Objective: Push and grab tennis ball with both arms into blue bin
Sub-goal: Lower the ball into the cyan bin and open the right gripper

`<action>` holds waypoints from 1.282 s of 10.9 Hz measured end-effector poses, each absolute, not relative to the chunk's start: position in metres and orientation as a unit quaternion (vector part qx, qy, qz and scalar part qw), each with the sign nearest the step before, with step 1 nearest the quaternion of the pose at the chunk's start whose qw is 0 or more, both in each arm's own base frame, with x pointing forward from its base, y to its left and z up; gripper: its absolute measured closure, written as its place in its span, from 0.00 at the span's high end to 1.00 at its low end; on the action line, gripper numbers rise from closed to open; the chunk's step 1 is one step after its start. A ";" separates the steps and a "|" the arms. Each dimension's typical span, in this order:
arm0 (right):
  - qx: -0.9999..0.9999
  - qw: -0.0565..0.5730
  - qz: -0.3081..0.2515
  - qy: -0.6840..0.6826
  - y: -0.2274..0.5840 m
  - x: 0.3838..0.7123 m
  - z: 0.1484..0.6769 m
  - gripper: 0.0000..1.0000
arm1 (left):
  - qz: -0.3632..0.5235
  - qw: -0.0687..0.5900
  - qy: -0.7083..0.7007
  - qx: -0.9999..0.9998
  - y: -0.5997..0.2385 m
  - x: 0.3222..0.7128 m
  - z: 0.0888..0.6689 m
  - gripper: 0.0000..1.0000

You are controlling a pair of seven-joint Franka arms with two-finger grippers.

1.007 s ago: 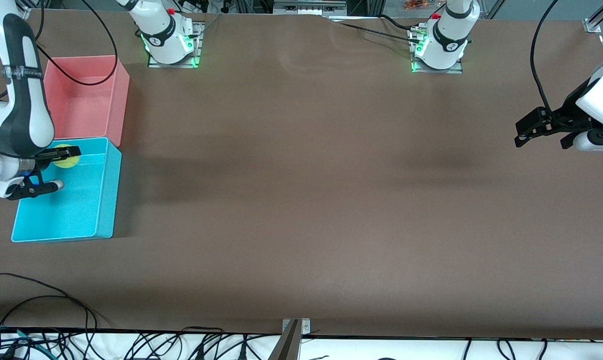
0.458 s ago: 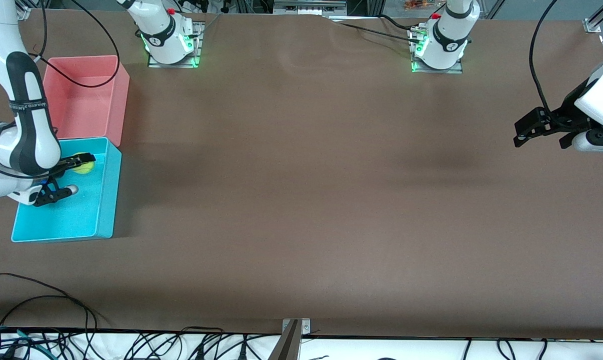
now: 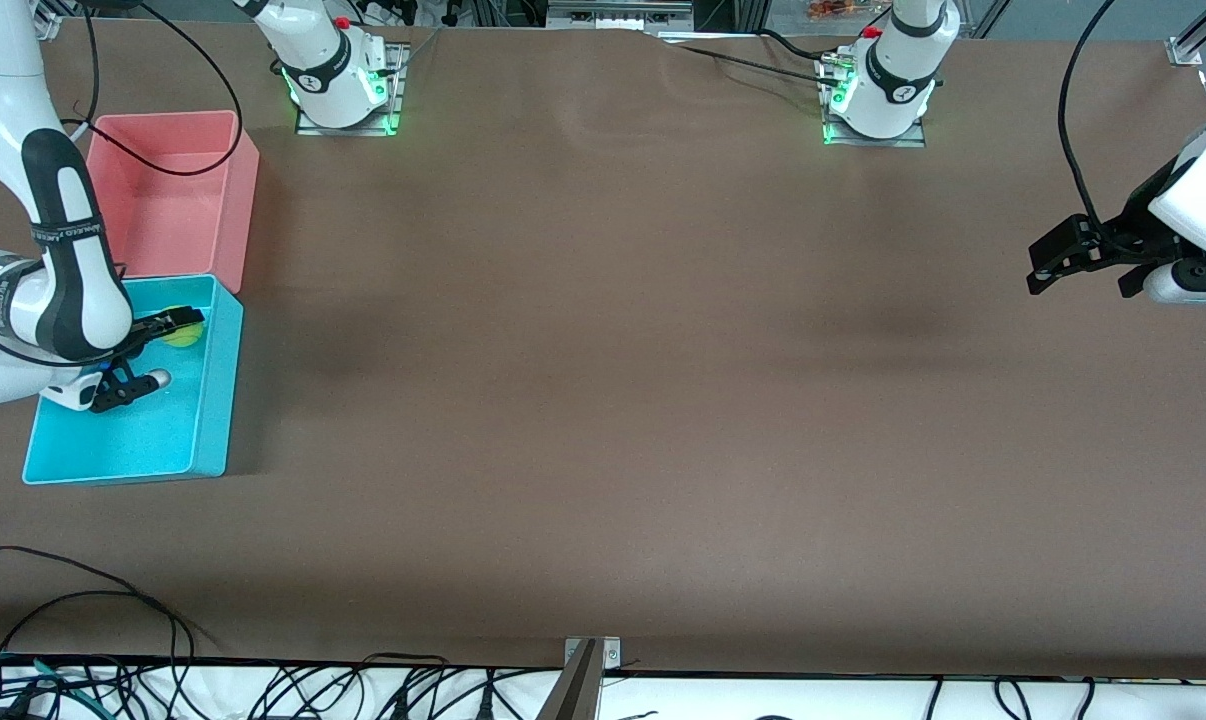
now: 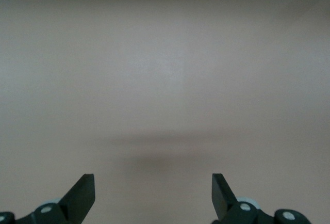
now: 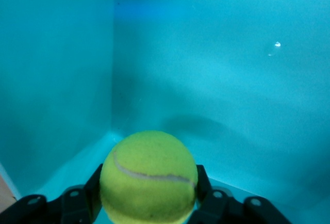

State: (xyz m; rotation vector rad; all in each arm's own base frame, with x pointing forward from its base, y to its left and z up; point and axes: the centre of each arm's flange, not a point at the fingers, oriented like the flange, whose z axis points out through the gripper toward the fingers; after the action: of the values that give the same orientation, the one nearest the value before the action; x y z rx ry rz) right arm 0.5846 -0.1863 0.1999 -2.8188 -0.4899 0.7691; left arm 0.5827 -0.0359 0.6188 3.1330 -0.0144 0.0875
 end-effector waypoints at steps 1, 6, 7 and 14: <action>-0.948 0.089 0.257 -0.165 -0.187 0.585 0.201 0.78 | 0.028 0.004 -0.005 1.000 -0.036 0.583 0.619 1.00; -0.952 0.086 0.242 -0.165 -0.187 0.594 0.213 0.85 | 0.028 0.004 -0.004 1.000 -0.036 0.583 0.619 1.00; -0.954 0.082 0.234 -0.167 -0.187 0.602 0.225 0.85 | 0.028 0.004 -0.004 1.000 -0.036 0.583 0.619 1.00; -0.971 0.027 0.137 -0.193 -0.119 0.678 0.390 0.93 | 0.028 0.004 -0.004 1.000 -0.036 0.583 0.619 1.00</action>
State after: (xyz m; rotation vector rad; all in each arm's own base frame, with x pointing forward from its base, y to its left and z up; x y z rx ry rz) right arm 0.6775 -0.1193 0.3903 -3.0006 -0.5948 0.4233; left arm 0.5828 -0.0358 0.6187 3.1330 -0.0129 0.0869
